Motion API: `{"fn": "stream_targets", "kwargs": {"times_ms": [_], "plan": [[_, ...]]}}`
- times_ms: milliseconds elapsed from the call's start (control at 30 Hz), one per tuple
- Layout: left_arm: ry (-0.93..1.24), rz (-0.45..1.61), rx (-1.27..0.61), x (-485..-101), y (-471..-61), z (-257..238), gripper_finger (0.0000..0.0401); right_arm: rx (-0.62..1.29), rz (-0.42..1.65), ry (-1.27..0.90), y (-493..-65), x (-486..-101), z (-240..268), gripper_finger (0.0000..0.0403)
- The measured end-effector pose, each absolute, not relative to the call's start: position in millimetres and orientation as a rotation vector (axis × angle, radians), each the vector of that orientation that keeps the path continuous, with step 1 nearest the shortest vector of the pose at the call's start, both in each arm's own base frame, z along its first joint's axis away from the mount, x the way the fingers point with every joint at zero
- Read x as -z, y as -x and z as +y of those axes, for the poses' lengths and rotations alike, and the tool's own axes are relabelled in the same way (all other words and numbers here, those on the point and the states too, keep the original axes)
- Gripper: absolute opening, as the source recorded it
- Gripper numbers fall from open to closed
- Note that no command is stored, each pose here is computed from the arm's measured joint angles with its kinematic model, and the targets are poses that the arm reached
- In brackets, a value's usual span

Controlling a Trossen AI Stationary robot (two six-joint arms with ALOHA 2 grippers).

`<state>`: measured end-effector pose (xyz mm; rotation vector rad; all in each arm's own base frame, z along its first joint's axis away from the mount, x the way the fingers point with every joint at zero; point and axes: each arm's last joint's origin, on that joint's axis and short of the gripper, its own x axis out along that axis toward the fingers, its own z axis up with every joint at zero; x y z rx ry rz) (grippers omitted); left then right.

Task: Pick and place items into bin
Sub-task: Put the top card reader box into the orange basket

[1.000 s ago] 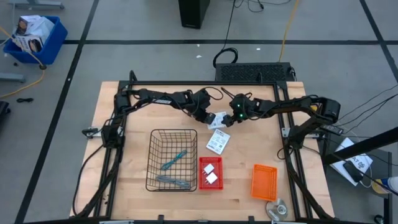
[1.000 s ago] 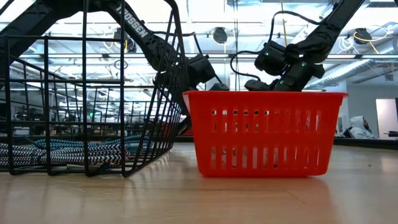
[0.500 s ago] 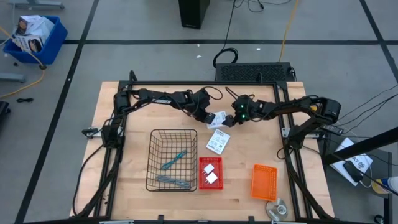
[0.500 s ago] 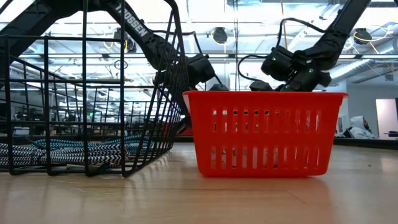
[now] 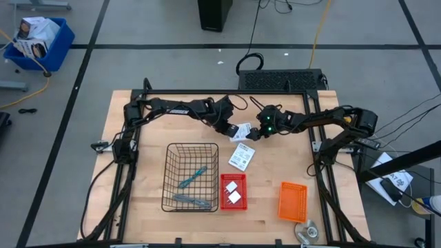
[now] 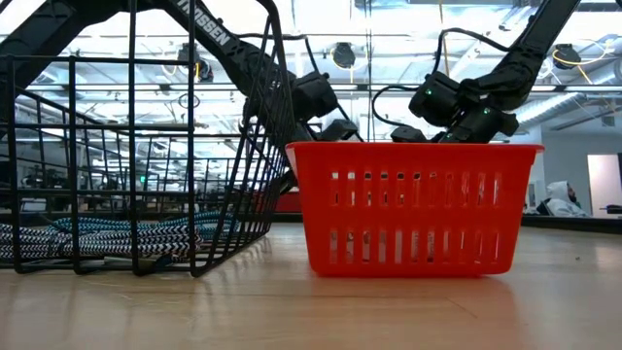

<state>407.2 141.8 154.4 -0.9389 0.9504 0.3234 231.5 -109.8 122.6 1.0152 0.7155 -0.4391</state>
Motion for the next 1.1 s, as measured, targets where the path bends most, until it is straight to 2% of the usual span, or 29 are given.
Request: {"fn": "stream_targets", "kwargs": {"times_ms": [200, 367, 533, 700, 1100], "plan": [[0.881, 0.982, -0.393, -152.2, -403.0, 143.9, 0.0004, 0.438, 0.715, -1.012, -231.6, -122.6, -109.9, 0.0325], [0.903, 0.969, -0.361, -153.4, -404.5, 143.9, 0.0017, 0.438, 0.714, -1.009, -231.6, -122.6, -109.8, 0.0325], [0.891, 0.957, -0.371, -149.5, -406.8, 145.6, 0.0004, 0.439, 0.713, -1.007, -231.7, -122.7, -109.9, 0.0325], [0.911, 0.979, -0.38, -145.2, -406.4, 144.6, 0.0013, 0.438, 0.714, -1.01, -231.7, -122.7, -109.8, 0.0325], [0.903, 0.998, -0.422, -143.5, -403.6, 146.1, 0.0004, 0.406, 0.712, -1.024, -232.6, -123.2, -108.9, 0.0325]]}}
